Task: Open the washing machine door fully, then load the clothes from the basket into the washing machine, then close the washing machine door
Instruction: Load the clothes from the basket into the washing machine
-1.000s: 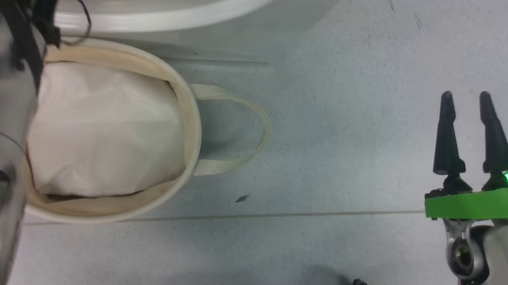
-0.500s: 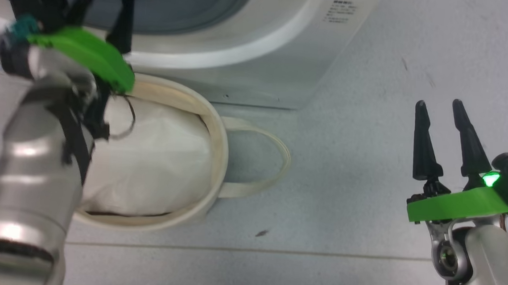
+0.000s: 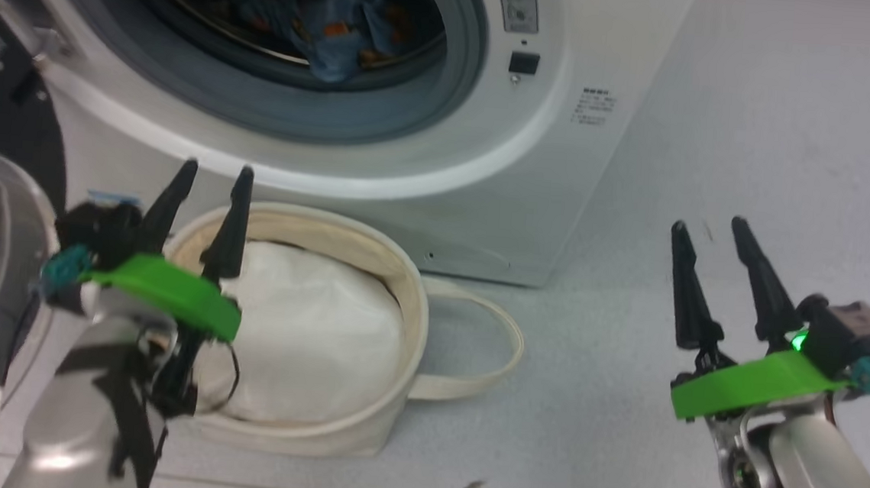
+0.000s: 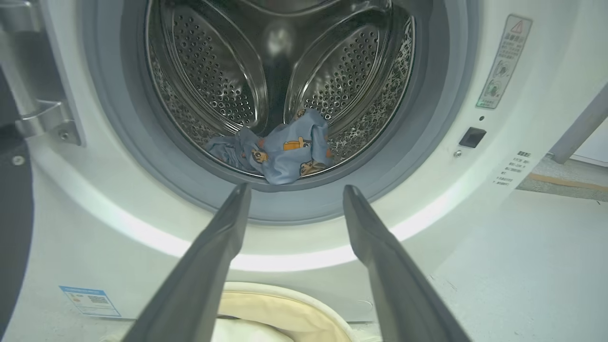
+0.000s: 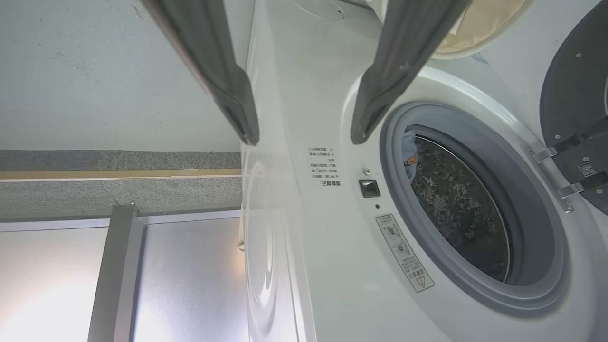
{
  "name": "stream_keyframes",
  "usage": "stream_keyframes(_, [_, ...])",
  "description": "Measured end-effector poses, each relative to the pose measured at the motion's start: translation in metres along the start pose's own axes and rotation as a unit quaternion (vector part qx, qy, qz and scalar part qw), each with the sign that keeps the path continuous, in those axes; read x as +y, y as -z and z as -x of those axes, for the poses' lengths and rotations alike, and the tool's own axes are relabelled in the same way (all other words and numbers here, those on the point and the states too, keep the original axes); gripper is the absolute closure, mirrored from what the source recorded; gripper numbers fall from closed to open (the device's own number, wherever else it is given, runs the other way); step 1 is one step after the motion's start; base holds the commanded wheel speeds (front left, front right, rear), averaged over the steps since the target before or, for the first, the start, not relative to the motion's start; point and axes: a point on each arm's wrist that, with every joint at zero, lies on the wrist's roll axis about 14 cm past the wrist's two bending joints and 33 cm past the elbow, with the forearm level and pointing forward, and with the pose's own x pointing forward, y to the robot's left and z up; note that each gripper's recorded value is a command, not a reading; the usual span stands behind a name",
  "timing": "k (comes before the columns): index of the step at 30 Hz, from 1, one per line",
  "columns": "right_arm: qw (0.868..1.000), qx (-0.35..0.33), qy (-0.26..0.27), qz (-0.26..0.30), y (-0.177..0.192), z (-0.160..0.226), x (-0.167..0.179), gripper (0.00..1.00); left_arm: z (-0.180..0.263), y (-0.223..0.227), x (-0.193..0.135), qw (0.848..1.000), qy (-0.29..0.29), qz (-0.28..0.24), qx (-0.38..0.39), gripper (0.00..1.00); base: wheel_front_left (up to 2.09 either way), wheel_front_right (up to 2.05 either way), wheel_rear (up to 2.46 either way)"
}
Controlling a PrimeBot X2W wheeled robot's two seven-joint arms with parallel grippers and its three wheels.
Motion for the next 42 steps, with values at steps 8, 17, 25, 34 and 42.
stream_keyframes(8, [1.0,-0.008,-0.026,0.0,-0.01,0.015,0.025,0.0,0.071,-0.001,0.012,1.0,-0.025,-0.008,-0.018,0.0,0.0,0.0,0.0])
stream_keyframes(17, [0.999,0.002,-0.035,0.002,-0.006,0.025,0.031,0.0,0.103,-0.019,0.032,0.997,-0.058,-0.016,-0.047,0.0,0.0,0.0,0.0])
stream_keyframes(25, [1.0,-0.004,-0.03,0.004,-0.011,0.023,0.028,0.0,0.107,-0.027,0.032,0.996,-0.059,-0.019,-0.059,0.0,0.0,0.0,0.0])
stream_keyframes(34, [1.0,-0.006,-0.018,0.004,-0.012,0.025,0.02,0.0,0.105,-0.026,0.03,0.997,-0.055,-0.019,-0.058,0.0,0.0,0.0,0.0])
stream_keyframes(42, [1.0,-0.005,-0.015,0.003,-0.011,0.025,0.018,0.0,0.102,-0.024,0.028,0.997,-0.053,-0.017,-0.057,0.0,0.0,0.0,0.0])
